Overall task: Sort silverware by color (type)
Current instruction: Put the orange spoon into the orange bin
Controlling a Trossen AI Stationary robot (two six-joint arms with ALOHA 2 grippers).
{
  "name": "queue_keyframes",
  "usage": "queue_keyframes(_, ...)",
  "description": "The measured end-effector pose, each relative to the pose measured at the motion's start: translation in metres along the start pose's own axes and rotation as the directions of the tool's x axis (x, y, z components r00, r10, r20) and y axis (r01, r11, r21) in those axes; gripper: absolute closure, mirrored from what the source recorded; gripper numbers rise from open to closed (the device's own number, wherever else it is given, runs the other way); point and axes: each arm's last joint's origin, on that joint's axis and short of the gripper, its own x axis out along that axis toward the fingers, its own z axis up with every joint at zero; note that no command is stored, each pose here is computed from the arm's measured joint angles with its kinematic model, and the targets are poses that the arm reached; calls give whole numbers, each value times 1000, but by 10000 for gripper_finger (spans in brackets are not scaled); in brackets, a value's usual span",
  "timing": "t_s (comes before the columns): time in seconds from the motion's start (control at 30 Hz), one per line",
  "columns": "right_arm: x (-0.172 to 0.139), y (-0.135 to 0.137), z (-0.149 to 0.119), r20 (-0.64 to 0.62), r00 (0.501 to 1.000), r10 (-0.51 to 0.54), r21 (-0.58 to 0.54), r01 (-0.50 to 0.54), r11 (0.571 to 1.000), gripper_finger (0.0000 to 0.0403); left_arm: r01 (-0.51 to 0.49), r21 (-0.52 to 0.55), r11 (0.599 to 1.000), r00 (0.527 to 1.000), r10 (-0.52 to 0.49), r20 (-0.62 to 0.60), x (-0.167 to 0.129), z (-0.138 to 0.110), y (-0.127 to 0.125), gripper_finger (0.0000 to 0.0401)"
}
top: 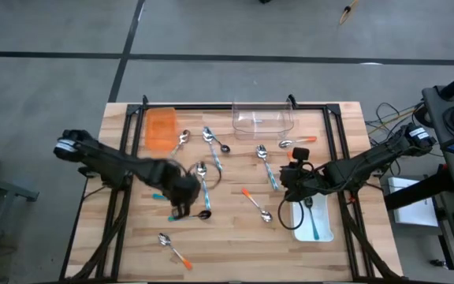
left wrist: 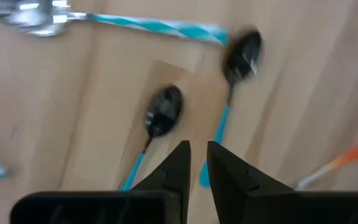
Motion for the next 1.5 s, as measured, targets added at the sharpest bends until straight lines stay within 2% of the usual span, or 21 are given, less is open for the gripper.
queue_keyframes(0.07, 0, 0, -1, -6, 1000, -1, -6, 1, 1000, 351, -39, 44, 998, 999, 39, -3, 7, -3, -8, 365)
queue_keyframes(0.2, 0, 0, -1, -4, 1000, -2, -31, 2, 1000, 351, -78, 63, 995, 996, 81, -45, 17, -7, -15, 357)
queue_keyframes(0.53, -1, -2, 2, 14, 999, -51, -57, 52, 997, 351, -106, 72, 992, 990, 112, -89, 28, -10, -19, 307)
queue_keyframes(0.8, -2, -3, 2, 18, 998, -54, -63, 55, 997, 351, -123, 74, 990, 985, 131, -111, 35, -9, -20, 277)
queue_keyframes(1.2, -3, -4, 2, 28, 998, -52, -54, 53, 997, 351, -112, 8, 994, 988, 112, -105, 37, -17, -33, 272)
queue_keyframes(1.33, -3, -4, 3, 28, 998, -52, -53, 53, 997, 351, -73, -21, 997, 990, 70, -125, 37, -24, -42, 272)
queue_keyframes(1.5, -3, -4, 3, 28, 998, -52, -53, 53, 997, 351, -7, 24, 1000, 993, 9, -120, 37, -33, -58, 256)
